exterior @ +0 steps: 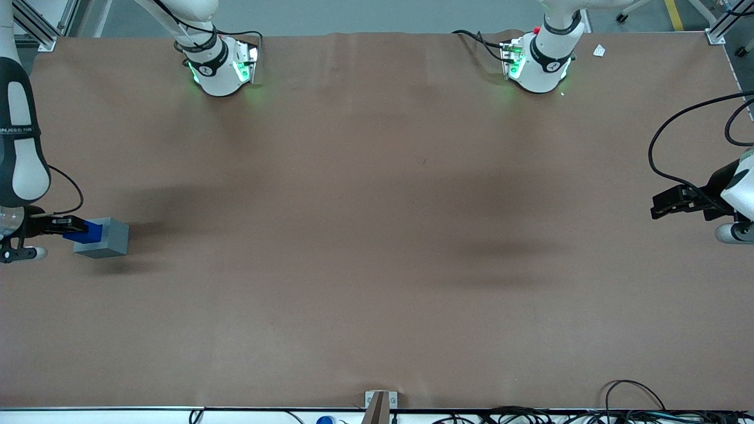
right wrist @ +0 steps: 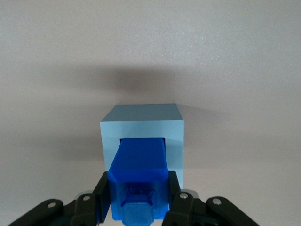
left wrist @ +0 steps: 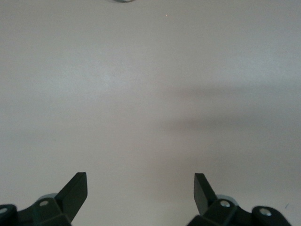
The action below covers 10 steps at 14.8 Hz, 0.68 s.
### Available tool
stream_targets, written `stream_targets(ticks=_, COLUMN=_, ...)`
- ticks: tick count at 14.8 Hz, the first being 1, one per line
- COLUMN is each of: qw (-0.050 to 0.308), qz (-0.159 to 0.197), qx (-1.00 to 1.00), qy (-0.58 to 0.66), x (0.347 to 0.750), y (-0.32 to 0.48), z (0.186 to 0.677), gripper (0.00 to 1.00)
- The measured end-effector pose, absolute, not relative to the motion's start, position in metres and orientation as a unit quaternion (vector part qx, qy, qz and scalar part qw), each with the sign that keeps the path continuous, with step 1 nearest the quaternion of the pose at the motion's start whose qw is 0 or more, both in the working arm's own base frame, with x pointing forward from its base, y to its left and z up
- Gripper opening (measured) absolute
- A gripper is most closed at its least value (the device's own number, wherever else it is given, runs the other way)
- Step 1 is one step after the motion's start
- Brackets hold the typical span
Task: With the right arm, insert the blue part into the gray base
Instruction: 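Lower the blue block into the gray base's opening and press it in, then open the right gripper and raise it off the blue block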
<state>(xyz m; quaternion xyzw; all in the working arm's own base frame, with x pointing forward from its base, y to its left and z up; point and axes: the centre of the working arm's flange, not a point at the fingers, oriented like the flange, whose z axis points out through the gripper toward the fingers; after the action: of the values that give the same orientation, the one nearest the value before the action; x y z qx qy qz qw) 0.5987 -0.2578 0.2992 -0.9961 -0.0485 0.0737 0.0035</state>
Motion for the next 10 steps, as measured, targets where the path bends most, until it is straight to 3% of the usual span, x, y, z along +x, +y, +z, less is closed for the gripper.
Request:
stream_targets(ticks=8, qw=0.004, qz=0.075, qx=-0.996, qy=-0.048, x=0.5993, y=-0.2587, z=0.2966, gripper=0.51)
stream_targets(ticks=10, qw=0.004, qz=0.075, qx=-0.996, qy=-0.048, x=0.5996, y=-0.2587, z=0.2965, gripper=0.66)
